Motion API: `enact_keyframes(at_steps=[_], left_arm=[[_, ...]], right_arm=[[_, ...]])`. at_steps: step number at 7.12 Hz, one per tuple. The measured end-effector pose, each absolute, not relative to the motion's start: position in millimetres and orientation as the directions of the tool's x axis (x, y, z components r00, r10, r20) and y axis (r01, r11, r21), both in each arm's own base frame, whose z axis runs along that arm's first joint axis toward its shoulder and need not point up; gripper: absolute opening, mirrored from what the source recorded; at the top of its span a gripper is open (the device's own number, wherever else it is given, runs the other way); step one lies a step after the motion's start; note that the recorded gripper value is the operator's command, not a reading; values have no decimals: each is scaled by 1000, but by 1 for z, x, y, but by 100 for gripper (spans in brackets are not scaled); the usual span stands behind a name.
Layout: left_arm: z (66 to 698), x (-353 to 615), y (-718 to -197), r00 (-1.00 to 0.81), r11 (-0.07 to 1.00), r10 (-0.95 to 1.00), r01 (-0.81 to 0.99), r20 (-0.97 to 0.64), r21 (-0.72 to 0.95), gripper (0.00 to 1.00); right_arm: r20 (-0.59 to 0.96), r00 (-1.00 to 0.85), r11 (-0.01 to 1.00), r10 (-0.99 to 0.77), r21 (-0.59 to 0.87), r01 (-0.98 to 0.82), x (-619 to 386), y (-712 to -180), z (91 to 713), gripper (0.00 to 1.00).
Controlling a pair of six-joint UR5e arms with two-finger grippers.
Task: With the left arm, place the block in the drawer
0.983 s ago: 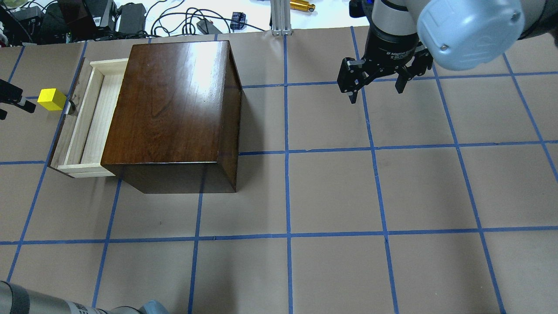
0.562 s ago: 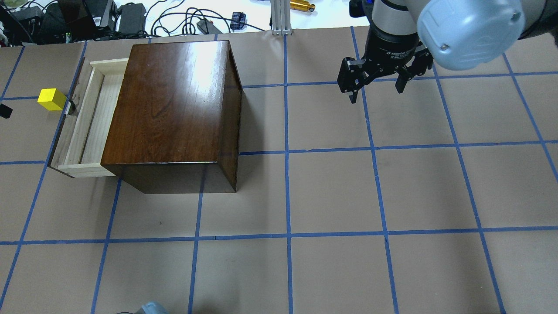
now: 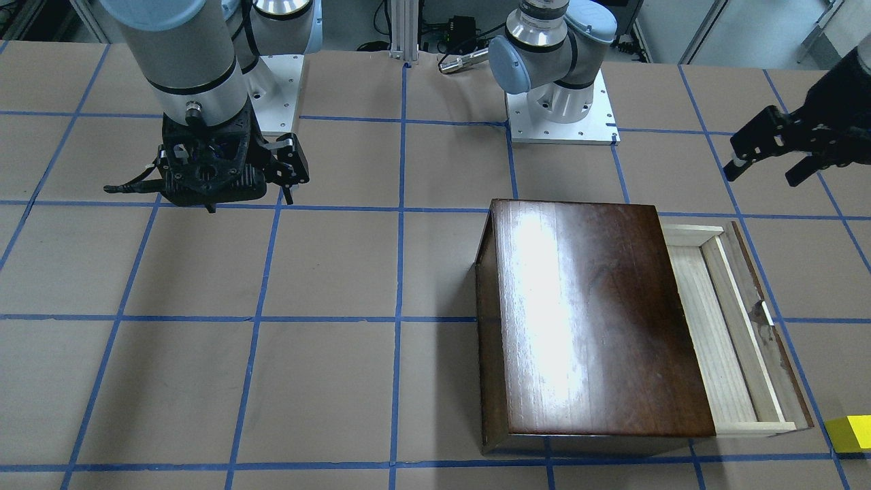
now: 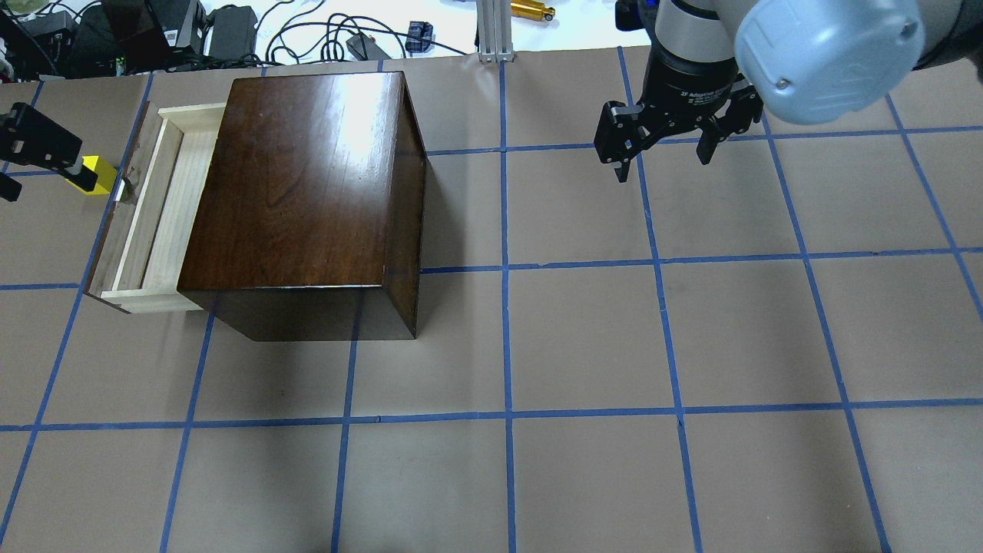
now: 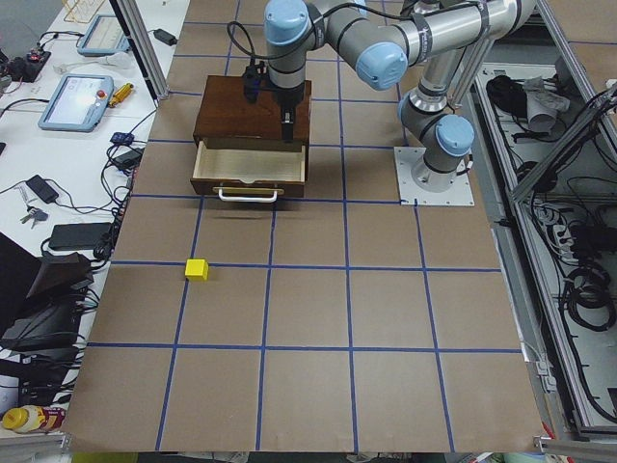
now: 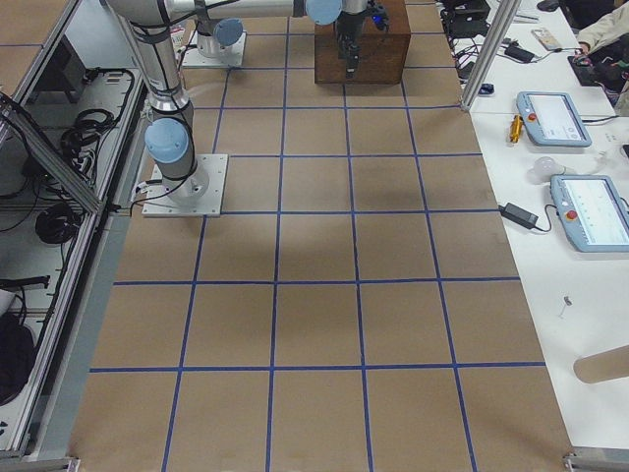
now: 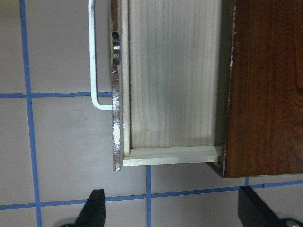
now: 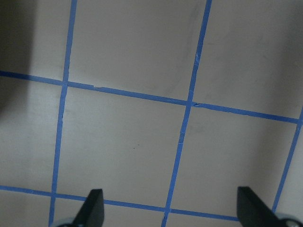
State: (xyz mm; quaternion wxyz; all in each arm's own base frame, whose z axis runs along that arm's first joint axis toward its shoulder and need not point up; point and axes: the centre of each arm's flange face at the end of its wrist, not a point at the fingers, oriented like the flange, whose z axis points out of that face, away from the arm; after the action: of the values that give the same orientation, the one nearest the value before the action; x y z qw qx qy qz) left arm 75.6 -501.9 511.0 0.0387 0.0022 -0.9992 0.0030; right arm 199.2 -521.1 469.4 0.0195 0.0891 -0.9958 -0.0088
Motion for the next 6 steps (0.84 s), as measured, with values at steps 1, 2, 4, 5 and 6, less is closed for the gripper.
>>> enact_keyframes(at_steps=[1,2,4,5,6], left_arm=[[513,34,-509,-999,1000,1,1,54,-13,100],[513,-7,-513,-999,1000,-7,-8,43,-26,100],[511,-75,-515,-1000,999,0,0,-1,-46,100],[509,-95,-515,-1000,999,12,13,-17,-53,100],[508,-105,-515,-1000,998,20,22,-23,-58,100]], right_arm=[[37,-983,984,-178,21,-177,199,-521,469,100],[37,-983,984,-178,21,-177,199,-521,469,100],[37,-983,984,-178,21,-178,199,-521,469,100],[37,-983,984,-179,21,-178,199,-521,469,100],[37,-983,984,-179,21,-178,199,-521,469,100]])
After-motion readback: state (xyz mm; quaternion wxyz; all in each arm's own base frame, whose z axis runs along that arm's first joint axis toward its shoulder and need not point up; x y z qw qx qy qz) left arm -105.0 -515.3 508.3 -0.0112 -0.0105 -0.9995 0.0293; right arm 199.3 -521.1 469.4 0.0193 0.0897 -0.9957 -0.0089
